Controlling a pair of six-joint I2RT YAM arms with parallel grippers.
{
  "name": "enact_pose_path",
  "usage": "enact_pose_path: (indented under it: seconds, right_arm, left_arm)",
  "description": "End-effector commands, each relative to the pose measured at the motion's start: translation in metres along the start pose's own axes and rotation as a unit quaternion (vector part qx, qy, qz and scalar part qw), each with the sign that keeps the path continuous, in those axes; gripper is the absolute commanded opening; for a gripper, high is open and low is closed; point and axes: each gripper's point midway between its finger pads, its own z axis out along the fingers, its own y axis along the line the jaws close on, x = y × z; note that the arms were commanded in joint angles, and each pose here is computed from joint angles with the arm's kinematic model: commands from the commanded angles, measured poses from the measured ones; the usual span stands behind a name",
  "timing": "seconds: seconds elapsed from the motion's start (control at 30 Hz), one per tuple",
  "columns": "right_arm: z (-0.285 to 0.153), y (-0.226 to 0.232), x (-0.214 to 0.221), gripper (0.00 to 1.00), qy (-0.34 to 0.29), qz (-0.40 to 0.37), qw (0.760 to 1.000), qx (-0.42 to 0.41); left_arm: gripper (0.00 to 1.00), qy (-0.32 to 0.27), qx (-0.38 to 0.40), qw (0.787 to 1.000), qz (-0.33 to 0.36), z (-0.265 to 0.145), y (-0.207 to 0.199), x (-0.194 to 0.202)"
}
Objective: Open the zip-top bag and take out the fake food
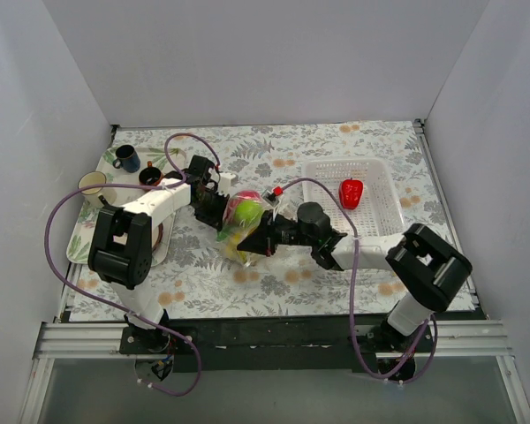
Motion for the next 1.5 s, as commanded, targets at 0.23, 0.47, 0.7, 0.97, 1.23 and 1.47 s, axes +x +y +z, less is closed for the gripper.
enact_pose_path:
  seconds: [0.23,0.47,0.7,0.97,1.23,1.47]
  right_arm:
    - [-0.026,0.047,-0.044,0.4,-0.044,-0.157,0.986,0.04]
    - [-0.041,0.014,-0.028,0.67,0.028,-0.194,0.968,0.158]
    - [-0.097,-0.03,-0.033,0.44,-0.012,-0.232,0.922,0.31]
    - [-0.082,-0.038,-0.05,0.33,-0.009,-0.263,0.91,0.322]
    - [-0.04,-0.04,-0.061,0.49,0.013,-0.294,0.899,0.324]
    - [-0.05,-0.035,-0.073,0.49,0.01,-0.346,0.853,0.39]
  left_arm:
    - [0.02,-0.003,-0.034,0.999,0.015,-0.004,0.01,0.006]
    - [0.02,0.005,-0.036,0.999,0.012,0.004,0.013,0.005]
    - [0.01,0.012,-0.037,0.999,0.012,0.009,0.015,0.008]
    - [0.01,0.014,-0.024,1.0,0.003,0.013,0.011,0.003]
    - [0.01,0.014,-0.02,1.0,0.005,0.01,0.007,0.001]
    - [0.01,0.018,-0.02,1.0,0.008,0.013,0.008,0.007]
